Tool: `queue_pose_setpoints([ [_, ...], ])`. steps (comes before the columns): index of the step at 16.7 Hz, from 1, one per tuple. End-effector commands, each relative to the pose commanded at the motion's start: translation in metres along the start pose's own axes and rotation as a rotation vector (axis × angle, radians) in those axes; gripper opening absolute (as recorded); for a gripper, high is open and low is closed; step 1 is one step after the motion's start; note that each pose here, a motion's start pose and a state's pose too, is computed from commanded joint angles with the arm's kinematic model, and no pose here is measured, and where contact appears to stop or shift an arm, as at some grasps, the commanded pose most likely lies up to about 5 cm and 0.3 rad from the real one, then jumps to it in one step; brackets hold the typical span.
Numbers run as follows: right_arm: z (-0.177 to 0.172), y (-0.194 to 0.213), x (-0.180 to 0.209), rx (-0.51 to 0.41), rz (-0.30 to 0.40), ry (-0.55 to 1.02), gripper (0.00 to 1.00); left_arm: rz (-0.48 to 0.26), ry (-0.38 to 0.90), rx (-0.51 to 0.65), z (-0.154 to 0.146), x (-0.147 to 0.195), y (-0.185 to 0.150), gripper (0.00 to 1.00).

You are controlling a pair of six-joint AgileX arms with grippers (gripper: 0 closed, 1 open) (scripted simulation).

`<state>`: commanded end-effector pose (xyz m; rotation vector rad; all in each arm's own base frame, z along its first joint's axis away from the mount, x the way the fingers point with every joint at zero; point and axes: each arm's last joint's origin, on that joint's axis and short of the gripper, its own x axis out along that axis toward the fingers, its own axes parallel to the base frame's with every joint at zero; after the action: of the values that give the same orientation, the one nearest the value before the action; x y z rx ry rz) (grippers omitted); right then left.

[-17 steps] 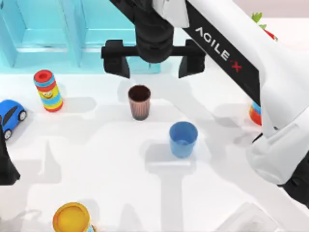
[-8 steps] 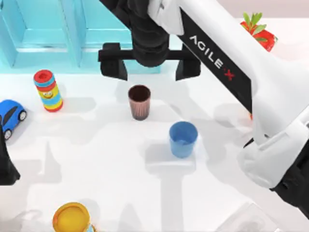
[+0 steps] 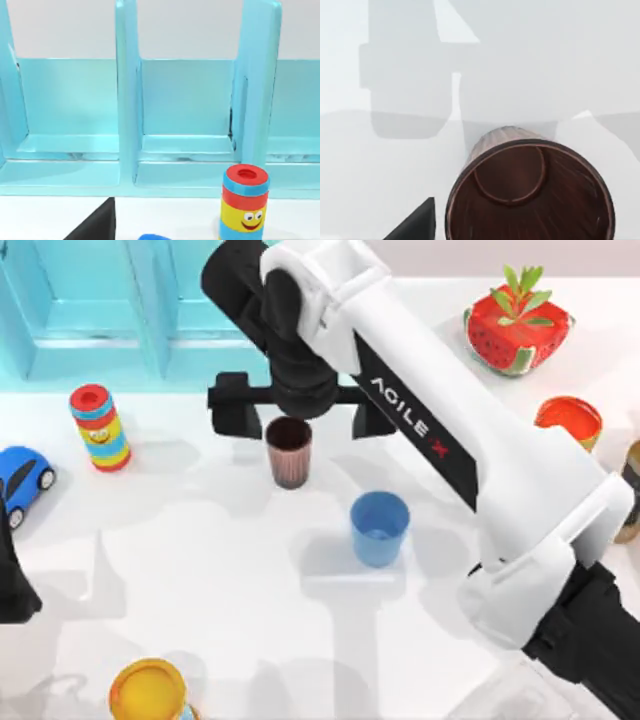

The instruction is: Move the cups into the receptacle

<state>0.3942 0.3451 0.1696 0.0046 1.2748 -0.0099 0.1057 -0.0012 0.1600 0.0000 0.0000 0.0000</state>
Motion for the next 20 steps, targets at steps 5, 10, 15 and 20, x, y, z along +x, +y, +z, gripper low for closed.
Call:
queue_pose_setpoints([
  [5, -0.002, -0.003, 0.027, 0.001, 0.002, -0.002, 1.0, 0.0, 0.0, 0.0, 0.0, 0.0, 0.0, 1.0],
  [10, -0.002, -0.003, 0.027, 0.001, 0.002, -0.002, 0.77, 0.0, 0.0, 0.0, 0.0, 0.0, 0.0, 1.0],
  [15, -0.002, -0.003, 0.027, 0.001, 0.002, -0.002, 0.4, 0.0, 0.0, 0.0, 0.0, 0.0, 0.0, 1.0],
  [20, -0.002, -0.003, 0.027, 0.001, 0.002, -0.002, 0.02, 0.0, 0.0, 0.0, 0.0, 0.0, 0.0, 1.0],
])
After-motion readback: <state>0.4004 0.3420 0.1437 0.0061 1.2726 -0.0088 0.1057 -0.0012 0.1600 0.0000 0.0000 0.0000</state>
